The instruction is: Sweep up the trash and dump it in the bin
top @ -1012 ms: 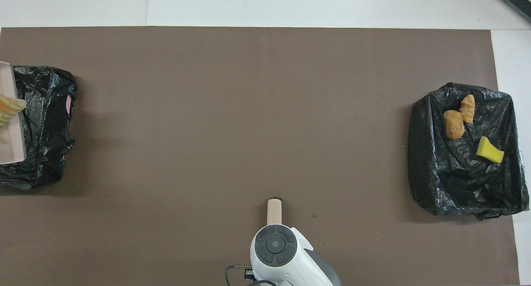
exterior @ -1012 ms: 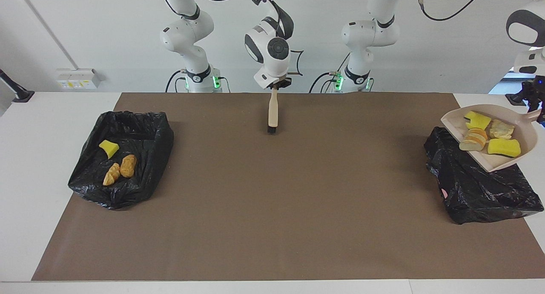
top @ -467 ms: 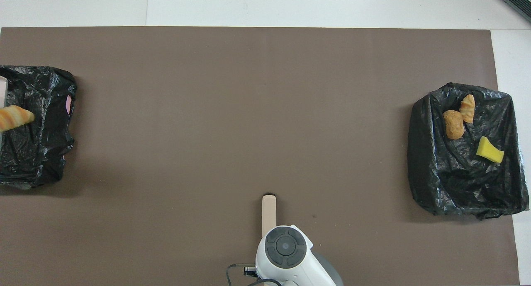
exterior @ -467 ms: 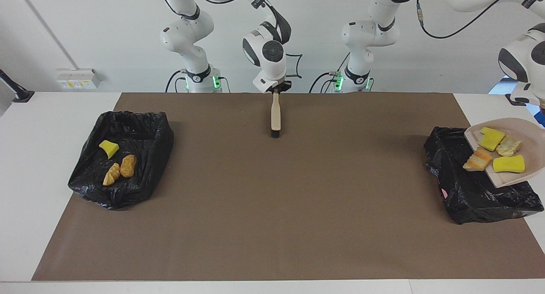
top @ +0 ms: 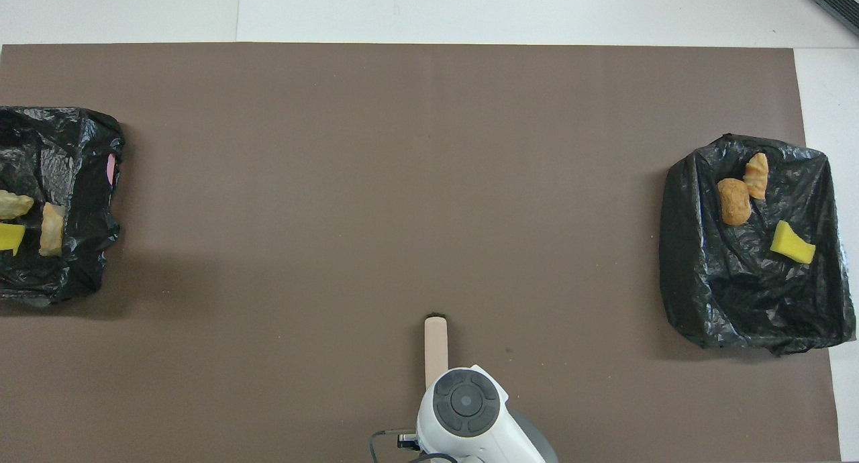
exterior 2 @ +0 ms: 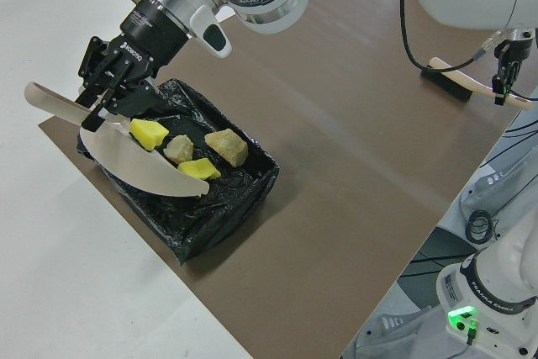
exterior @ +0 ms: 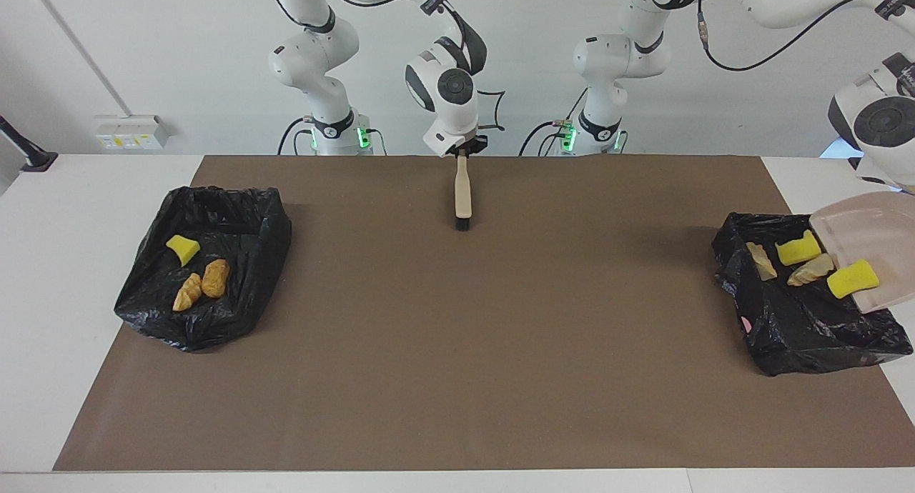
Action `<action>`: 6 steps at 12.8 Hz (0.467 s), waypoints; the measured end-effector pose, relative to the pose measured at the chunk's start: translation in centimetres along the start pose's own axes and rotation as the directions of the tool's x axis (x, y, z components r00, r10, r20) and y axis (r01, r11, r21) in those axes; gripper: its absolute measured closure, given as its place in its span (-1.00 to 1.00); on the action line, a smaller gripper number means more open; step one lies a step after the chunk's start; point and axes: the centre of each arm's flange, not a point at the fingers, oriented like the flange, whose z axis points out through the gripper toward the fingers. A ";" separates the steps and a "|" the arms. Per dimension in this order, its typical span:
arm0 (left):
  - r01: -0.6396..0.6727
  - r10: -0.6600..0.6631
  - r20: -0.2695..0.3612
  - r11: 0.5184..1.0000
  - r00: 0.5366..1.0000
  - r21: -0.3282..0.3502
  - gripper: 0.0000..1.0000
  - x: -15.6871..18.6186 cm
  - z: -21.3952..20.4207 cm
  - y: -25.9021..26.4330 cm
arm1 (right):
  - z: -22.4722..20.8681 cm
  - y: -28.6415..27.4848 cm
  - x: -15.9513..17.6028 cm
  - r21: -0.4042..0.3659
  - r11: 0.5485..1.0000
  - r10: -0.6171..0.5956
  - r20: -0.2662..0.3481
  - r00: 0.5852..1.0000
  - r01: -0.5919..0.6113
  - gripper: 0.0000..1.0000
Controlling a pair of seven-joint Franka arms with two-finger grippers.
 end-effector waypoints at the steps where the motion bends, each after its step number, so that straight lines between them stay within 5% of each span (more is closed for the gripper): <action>1: -0.010 0.011 0.043 1.000 0.999 -0.018 0.37 -0.1 -0.5 0.0 | 0.0 0.0 0.0 0.001 1.000 0.001 0.000 1.000 -0.001 0.47; 2: -0.018 0.020 0.073 0.999 0.997 -0.035 0.37 -0.2 -1.2 -0.1 | 0.0 0.1 0.1 0.001 1.000 0.003 0.001 1.000 -0.003 0.37; 6: -0.023 0.033 0.149 0.997 0.988 -0.073 0.37 -0.9 -5.7 -0.6 | -1.2 -0.2 1.5 0.033 0.999 0.019 -0.025 1.000 -0.018 -0.61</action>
